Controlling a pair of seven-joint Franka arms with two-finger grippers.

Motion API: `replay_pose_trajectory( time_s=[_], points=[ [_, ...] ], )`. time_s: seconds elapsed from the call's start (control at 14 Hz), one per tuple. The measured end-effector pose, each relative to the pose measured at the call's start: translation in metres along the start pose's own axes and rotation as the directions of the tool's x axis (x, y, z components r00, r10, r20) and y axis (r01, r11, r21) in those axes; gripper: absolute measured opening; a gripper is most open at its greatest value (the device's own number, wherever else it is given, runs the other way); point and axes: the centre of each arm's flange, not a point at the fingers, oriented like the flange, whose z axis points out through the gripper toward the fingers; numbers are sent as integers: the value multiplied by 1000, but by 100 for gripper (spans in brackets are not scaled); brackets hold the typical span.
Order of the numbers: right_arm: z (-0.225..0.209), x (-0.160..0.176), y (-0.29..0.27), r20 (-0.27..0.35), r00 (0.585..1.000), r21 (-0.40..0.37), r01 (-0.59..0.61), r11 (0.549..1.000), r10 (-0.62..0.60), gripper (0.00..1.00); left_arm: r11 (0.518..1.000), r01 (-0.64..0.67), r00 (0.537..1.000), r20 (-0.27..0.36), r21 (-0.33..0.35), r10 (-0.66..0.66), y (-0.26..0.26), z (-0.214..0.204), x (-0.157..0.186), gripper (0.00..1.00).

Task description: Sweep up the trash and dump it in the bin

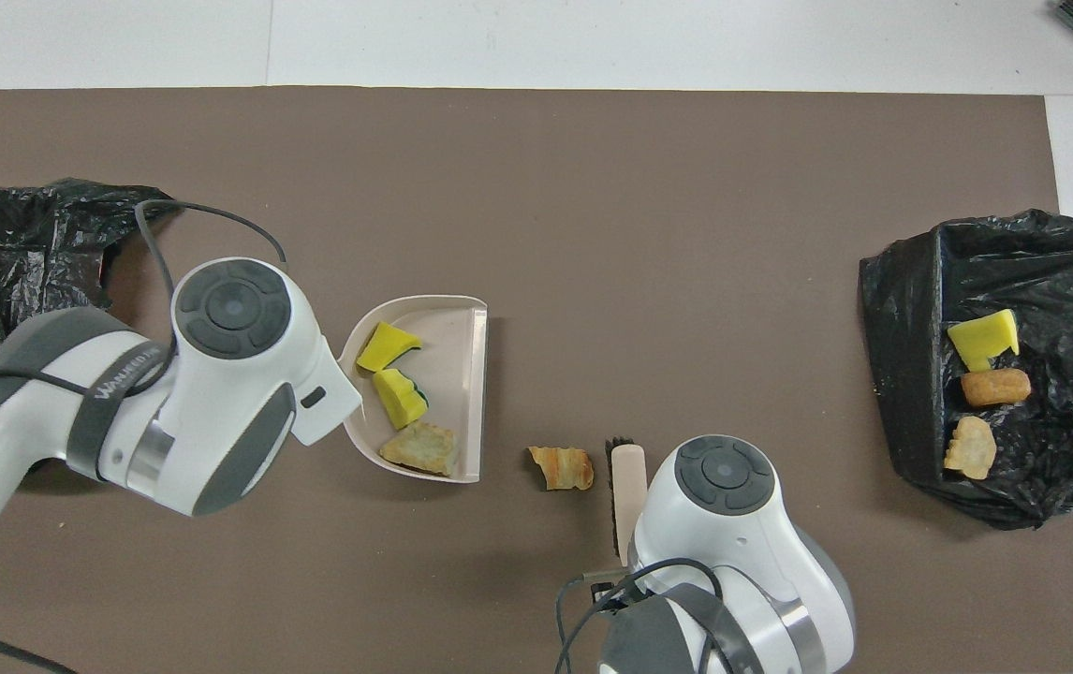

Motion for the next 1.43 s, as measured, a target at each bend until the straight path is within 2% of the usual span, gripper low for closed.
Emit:
replay_pose_trajectory(
  time_s=[0.21,0.43,0.57,0.71,0.93,1.14,1.28,1.43],
  points=[
    [18,10,-7,13,999,4,-46,999,46,26,999,-1,994,105,39,-3,40,-2,60,31],
    [32,22,-14,38,996,7,-78,997,77,26,999,23,991,131,39,-27,58,7,81,31],
    [34,30,-17,39,996,18,-77,997,77,26,999,29,991,131,38,-34,58,8,80,31],
    [36,39,-25,11,997,50,-75,996,74,26,999,27,991,131,38,-32,59,8,81,31],
    [35,44,-57,19,997,163,-74,984,72,26,998,20,993,117,54,-26,60,10,85,31],
    [18,44,-92,38,998,262,-61,963,53,26,996,4,997,73,88,-10,60,27,84,31],
    [4,42,-102,36,999,271,-38,962,29,26,995,-20,999,52,101,15,53,34,74,31],
    [-6,38,-100,21,1000,213,0,977,-4,26,994,-23,999,27,105,20,39,43,55,31]
  ],
)
